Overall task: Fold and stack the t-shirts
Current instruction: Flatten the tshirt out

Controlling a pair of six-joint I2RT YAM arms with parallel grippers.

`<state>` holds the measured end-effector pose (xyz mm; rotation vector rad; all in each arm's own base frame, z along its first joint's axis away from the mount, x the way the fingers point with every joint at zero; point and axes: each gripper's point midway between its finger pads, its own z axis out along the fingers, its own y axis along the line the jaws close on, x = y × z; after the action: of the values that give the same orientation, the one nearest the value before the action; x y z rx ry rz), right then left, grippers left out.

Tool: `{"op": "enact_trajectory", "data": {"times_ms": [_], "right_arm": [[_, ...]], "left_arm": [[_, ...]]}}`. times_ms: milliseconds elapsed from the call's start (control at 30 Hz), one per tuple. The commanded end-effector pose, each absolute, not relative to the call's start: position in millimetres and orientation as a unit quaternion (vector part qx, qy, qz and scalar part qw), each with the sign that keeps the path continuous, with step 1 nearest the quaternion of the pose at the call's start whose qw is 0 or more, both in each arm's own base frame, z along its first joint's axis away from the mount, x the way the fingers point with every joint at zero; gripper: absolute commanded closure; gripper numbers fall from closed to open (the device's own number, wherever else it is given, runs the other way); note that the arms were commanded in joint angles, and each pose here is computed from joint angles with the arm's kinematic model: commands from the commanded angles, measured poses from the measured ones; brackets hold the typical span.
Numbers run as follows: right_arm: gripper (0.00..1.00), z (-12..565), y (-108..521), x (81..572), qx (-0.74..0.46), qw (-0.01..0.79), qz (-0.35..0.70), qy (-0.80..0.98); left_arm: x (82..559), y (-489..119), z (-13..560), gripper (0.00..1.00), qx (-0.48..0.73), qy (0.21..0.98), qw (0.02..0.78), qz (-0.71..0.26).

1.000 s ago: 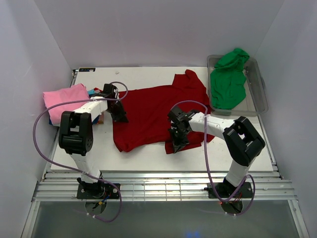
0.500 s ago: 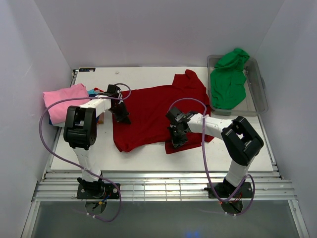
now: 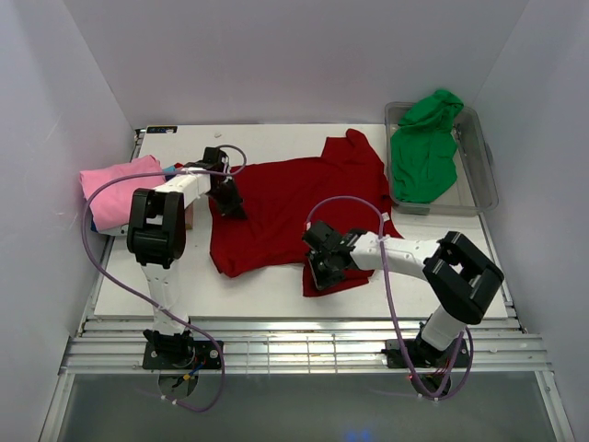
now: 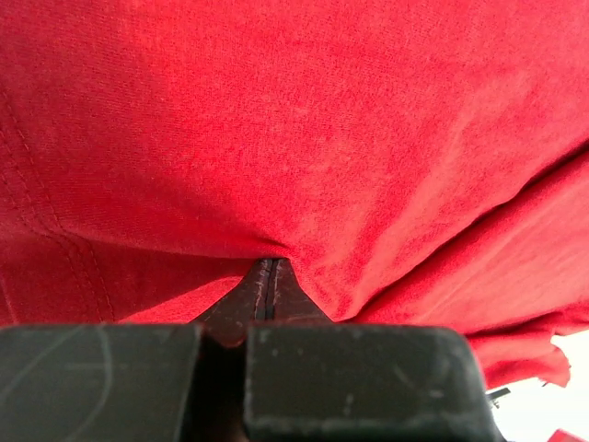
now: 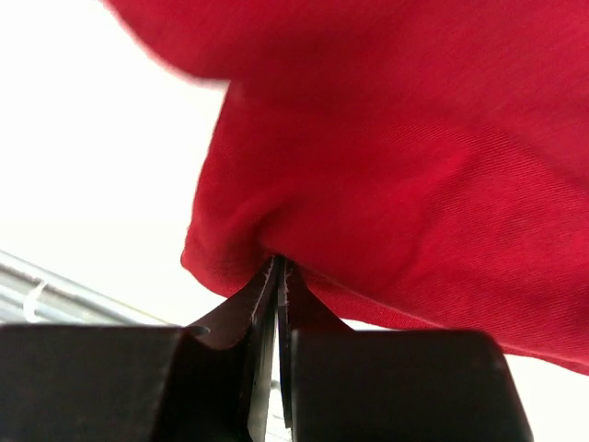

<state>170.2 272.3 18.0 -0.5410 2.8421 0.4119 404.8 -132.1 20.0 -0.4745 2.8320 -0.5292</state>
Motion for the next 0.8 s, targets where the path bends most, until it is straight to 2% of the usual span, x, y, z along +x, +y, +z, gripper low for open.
{"op": "enact_trajectory", "data": {"times_ms": [0, 400, 633, 767], "right_arm": [[0.92, -6, 251, 112, -0.183, 0.032, 0.099, 0.978], [0.92, 19, 248, 51, -0.201, -0.004, 0.092, 0.975], [0.92, 35, 248, 40, -0.219, -0.014, 0.11, 0.969], [0.92, 65, 261, 53, -0.228, 0.027, 0.126, 0.965]], "left_arm": [[417, -123, 12, 1.0, -0.162, 0.968, 0.122, -0.151], [429, -110, 10, 1.0, -0.173, 0.968, 0.125, -0.13], [425, -102, 17, 1.0, -0.169, 0.97, 0.138, -0.111], [424, -98, 34, 1.0, -0.166, 0.966, 0.164, -0.11]]}}
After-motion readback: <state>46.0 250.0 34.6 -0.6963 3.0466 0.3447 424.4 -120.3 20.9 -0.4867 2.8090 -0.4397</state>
